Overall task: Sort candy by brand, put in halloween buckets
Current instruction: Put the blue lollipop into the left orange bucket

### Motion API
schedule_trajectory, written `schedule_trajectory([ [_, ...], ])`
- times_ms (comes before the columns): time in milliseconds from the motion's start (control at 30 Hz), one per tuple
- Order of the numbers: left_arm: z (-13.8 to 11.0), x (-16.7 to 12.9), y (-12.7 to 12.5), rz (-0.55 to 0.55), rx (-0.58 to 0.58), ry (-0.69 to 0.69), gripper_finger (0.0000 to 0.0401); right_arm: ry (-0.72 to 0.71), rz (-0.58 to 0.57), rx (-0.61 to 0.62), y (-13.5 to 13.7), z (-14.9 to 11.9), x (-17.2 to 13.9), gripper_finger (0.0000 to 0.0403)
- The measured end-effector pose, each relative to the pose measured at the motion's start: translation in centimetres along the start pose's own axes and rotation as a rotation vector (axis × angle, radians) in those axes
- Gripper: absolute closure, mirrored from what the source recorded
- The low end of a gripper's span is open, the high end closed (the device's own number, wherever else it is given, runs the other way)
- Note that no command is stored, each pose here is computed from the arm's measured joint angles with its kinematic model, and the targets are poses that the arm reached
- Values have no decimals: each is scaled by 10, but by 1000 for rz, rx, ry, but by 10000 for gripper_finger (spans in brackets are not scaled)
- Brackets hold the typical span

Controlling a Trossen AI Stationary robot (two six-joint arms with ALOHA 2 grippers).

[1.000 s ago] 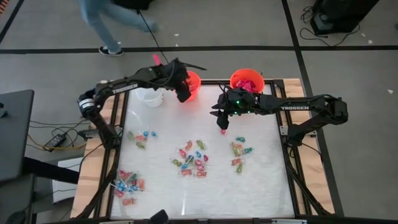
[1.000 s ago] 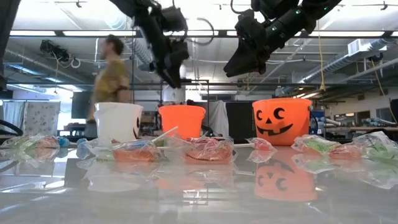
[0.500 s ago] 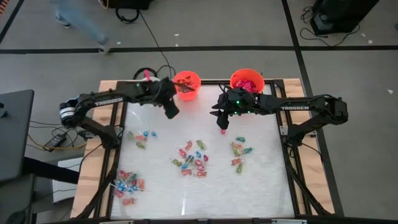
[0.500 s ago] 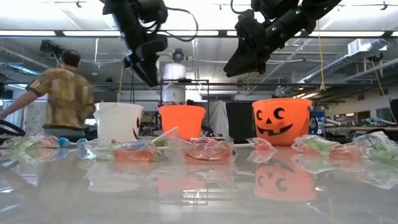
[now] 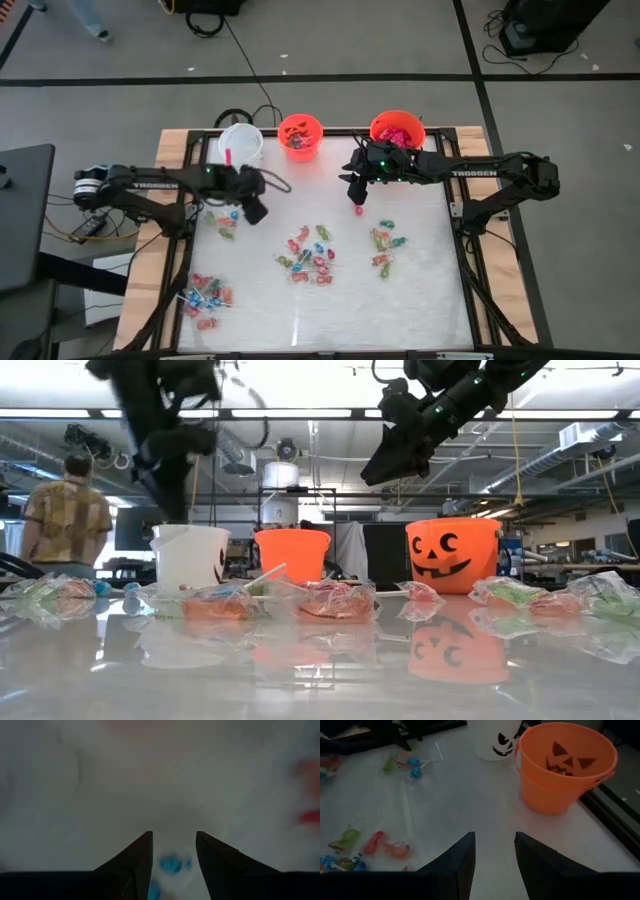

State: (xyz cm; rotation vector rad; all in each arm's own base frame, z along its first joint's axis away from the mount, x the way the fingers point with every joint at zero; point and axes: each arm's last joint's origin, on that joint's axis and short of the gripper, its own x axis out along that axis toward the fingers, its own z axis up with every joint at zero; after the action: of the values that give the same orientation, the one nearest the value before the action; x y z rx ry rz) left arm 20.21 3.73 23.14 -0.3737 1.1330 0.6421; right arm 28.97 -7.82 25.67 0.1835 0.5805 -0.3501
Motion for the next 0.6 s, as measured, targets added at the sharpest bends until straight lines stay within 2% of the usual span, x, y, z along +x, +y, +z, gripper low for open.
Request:
schedule_trajectory([
  [167,-37,30,5,41,-107,162,244,-3,1,1,0,0,0,253],
  [267,-53,44,10,74,-147,205,244,-2,1,1,0,0,0,253],
  [600,-72,62,15,56,-156,253,244,-2,1,2,0,0,0,253],
])
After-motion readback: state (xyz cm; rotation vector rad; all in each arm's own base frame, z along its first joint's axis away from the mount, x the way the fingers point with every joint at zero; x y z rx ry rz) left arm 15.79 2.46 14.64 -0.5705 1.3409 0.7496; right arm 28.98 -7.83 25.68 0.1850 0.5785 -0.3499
